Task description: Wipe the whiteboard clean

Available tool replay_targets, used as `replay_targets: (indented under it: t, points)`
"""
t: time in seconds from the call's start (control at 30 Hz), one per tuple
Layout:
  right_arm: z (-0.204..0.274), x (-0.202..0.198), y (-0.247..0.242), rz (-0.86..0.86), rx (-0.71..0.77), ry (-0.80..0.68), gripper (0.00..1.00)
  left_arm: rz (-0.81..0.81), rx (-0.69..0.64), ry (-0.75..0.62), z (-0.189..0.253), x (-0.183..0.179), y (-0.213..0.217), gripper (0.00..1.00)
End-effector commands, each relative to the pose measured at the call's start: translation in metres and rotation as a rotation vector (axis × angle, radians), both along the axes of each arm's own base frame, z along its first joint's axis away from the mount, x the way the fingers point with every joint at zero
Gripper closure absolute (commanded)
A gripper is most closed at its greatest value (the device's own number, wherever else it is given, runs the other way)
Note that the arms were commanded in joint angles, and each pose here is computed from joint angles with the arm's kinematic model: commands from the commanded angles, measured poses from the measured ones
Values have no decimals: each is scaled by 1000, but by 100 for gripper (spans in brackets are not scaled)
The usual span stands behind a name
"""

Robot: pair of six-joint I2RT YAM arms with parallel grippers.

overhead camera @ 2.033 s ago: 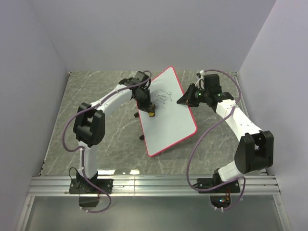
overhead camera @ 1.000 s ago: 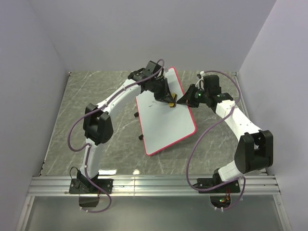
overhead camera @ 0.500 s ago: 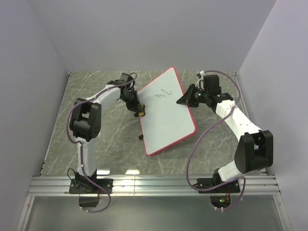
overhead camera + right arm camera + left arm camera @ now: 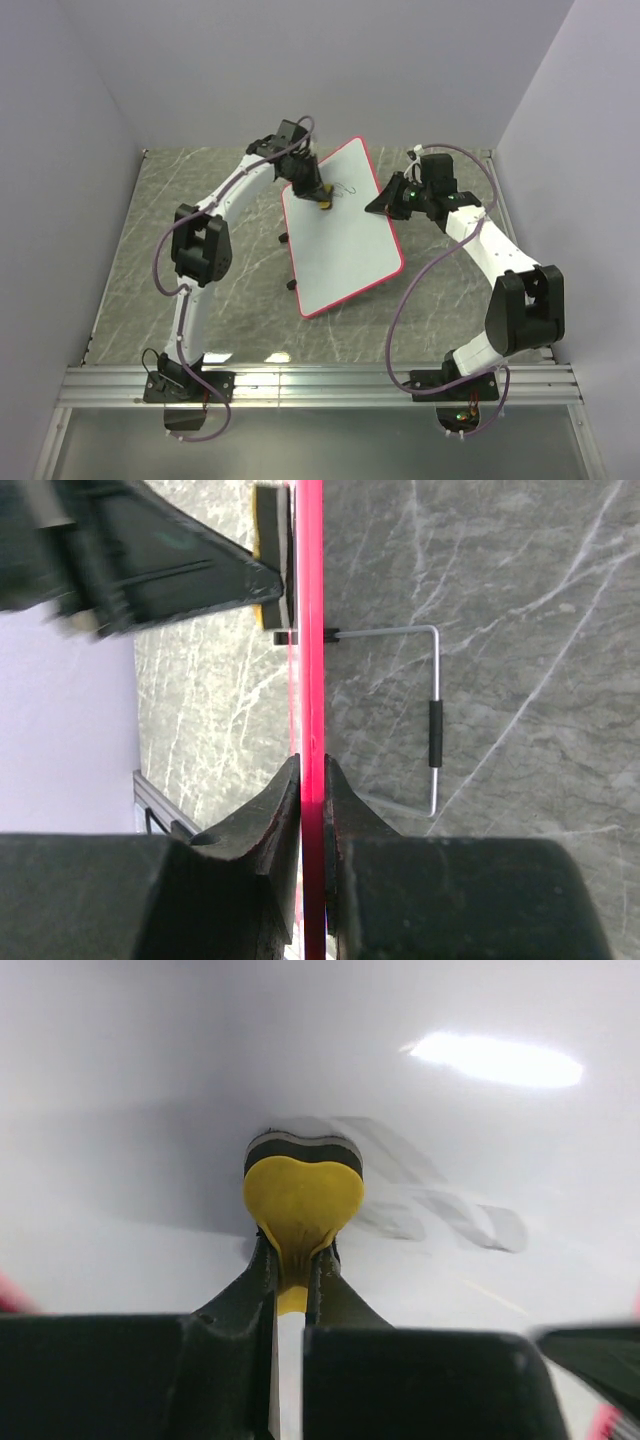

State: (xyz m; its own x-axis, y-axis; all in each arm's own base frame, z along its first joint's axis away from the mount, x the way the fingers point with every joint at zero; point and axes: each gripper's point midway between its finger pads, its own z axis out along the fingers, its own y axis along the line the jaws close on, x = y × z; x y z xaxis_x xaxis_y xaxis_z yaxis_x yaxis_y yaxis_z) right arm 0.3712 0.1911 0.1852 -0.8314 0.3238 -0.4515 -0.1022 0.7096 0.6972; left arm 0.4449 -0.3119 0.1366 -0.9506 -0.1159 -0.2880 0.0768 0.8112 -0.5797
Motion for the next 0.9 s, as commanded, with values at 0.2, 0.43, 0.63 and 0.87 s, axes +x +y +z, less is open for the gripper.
replay_targets:
  t: [0.2, 0.43, 0.63, 0.87]
  points:
    - [-62, -47, 24, 168, -104, 191, 100, -234, -329, -118, 81, -44, -122, 100]
    - [-65, -50, 24, 176, -115, 192, 100, -162, -303, -82, 60, -22, -103, 100]
    - [-64, -54, 22, 182, -120, 188, 100, 39, -78, 123, -33, 9, -23, 100]
    - [-68, -60, 20, 182, -124, 197, 100, 74, 148, 231, -117, -2, 42, 100]
